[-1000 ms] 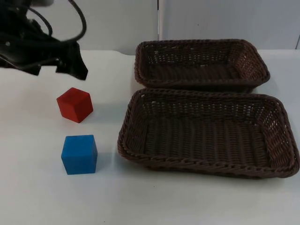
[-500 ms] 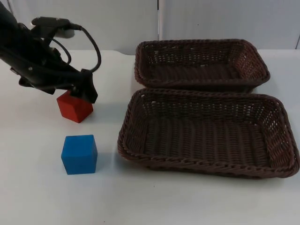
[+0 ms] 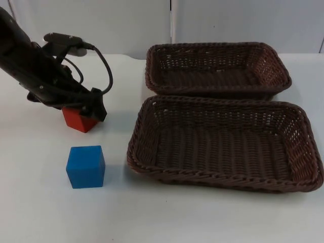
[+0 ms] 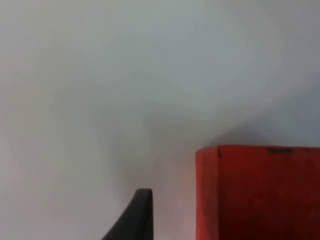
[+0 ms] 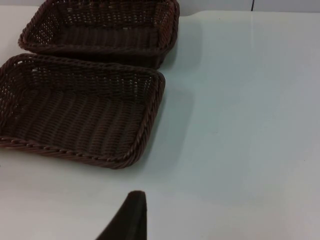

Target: Pick up one cube with the left hand and place it into the upper basket. Pick up one cube with the right hand and place it into the lower basket.

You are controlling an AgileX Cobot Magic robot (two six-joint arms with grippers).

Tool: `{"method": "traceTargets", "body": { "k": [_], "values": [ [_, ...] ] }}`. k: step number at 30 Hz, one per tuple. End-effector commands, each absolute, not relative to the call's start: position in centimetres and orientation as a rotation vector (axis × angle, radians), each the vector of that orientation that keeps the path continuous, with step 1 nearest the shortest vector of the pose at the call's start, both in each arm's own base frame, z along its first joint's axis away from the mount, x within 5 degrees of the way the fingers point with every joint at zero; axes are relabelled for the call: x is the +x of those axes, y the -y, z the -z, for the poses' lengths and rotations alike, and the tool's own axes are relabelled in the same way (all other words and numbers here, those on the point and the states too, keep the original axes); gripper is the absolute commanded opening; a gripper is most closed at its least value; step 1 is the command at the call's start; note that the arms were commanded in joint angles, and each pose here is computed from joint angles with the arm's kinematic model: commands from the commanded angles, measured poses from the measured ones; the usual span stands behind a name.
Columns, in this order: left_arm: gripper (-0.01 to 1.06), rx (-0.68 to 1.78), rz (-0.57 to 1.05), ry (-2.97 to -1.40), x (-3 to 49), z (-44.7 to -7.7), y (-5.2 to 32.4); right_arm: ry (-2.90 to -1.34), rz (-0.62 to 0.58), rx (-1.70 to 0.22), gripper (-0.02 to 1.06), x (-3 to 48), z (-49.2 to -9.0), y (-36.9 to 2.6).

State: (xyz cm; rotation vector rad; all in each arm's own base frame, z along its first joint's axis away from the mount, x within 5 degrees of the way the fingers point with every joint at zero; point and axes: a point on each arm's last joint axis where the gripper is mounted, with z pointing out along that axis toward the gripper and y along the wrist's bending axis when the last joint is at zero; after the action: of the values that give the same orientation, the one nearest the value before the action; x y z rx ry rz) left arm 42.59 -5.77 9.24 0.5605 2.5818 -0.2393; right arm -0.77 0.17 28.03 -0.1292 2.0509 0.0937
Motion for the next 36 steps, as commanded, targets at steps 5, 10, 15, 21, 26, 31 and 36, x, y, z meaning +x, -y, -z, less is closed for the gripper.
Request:
{"method": "traceTargets", "body": {
  "k": [5, 10, 15, 21, 26, 31, 36],
  "values": [
    [1.05, 0.556, 0.249, -2.598, 42.7, -8.2, 6.0, -2.044, -0.087, -0.122, 1.05, -0.8, -28.0, -0.2],
    [1.05, 0.555, 0.253, -2.607, 42.7, -7.8, 6.0, -2.044, -0.087, -0.122, 1.05, -0.8, -28.0, -0.2],
    [1.05, 0.555, 0.253, -2.609, 42.6, -7.8, 6.0, -2.044, -0.087, -0.122, 1.05, -0.8, -28.0, -0.2],
    [0.80, 0.561, 0.266, -2.617, 42.5, -7.7, 6.0, -2.044, -0.087, -0.122, 1.05, -0.8, -28.0, -0.2],
    [0.21, 0.577, 0.310, -2.636, 42.2, -8.3, 6.3, -2.044, -0.087, -0.122, 1.05, -0.8, -28.0, -0.2],
    [0.00, 0.567, 0.373, -2.636, 41.8, -10.7, 6.6, -2.044, -0.087, -0.122, 1.05, -0.8, -28.0, -0.2],
    [0.00, 0.529, 0.402, -2.592, 41.4, -14.3, 6.8, -2.044, -0.087, -0.122, 1.05, -0.8, -28.0, -0.2]
  ]
}}
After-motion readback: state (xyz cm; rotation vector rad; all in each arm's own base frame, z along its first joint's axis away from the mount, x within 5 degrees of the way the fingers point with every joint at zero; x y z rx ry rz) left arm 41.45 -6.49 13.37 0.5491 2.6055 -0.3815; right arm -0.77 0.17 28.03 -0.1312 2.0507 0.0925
